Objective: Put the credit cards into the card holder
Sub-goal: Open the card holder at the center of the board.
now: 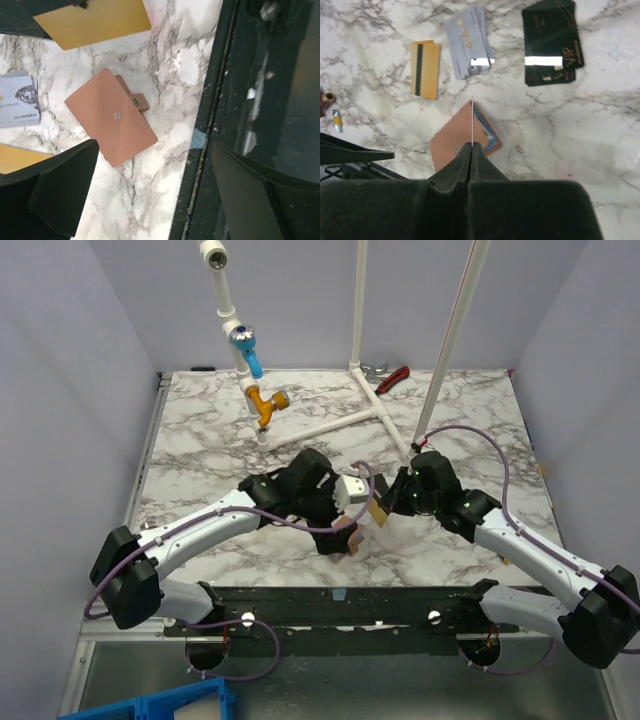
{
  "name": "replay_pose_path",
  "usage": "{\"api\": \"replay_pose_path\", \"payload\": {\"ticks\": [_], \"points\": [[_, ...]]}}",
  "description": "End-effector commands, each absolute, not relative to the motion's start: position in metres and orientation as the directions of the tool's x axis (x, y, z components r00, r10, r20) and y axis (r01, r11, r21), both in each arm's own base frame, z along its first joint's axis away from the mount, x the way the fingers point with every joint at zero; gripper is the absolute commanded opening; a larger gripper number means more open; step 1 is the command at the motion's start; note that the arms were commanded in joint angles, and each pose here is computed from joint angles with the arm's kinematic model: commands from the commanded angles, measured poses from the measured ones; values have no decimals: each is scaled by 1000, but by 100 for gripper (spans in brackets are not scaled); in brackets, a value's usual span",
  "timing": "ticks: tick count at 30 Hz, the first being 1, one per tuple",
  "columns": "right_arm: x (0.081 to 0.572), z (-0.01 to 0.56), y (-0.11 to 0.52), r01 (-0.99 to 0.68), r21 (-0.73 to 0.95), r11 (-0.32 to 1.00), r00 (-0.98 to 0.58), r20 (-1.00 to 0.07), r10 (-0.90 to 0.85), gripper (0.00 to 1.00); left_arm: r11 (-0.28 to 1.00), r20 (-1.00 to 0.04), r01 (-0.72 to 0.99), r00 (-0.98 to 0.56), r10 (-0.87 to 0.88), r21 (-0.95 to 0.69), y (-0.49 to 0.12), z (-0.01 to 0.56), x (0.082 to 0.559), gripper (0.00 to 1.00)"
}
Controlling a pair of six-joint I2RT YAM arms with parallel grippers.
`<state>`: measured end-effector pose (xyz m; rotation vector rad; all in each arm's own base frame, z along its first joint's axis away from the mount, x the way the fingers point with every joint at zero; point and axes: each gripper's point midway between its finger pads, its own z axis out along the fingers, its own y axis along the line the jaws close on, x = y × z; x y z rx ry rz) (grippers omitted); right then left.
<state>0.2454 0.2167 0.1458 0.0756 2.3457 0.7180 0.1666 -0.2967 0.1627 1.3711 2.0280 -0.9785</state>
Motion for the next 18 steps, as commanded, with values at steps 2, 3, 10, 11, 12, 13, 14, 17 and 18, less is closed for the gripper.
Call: {"api": "replay_pose_path", "payload": {"ticks": [2,3,10,11,12,13,14,17,18], "points": [[227,119,173,53,399,915,-787,-547,284,1,168,-618,981,-74,783,94,-309,119,173,99],[225,119,171,58,398,915,-784,-550,289,1,148,-582,979,-41,812,138,-311,111,173,99],[220,134,169,20,435,900,-757,-582,298,1,162,-459,956,-34,888,243,-320,82,189,98],[219,133,167,23,431,902,-758,-580,297,1,168,-456,954,-38,889,250,-322,82,191,98],[218,132,167,24,429,903,-760,-578,295,1,172,-448,951,-41,893,257,-323,81,192,99],[218,130,166,27,428,904,-761,-577,296,1,171,-437,949,-41,899,264,-323,80,193,99],[217,129,166,29,427,904,-763,-575,295,1,172,-426,946,-41,904,275,-323,78,195,98],[217,126,167,27,434,900,-762,-574,300,1,170,-404,946,-46,913,276,-322,73,196,99],[218,126,168,26,437,899,-761,-575,302,1,172,-408,949,-51,911,264,-321,72,194,99]]}}
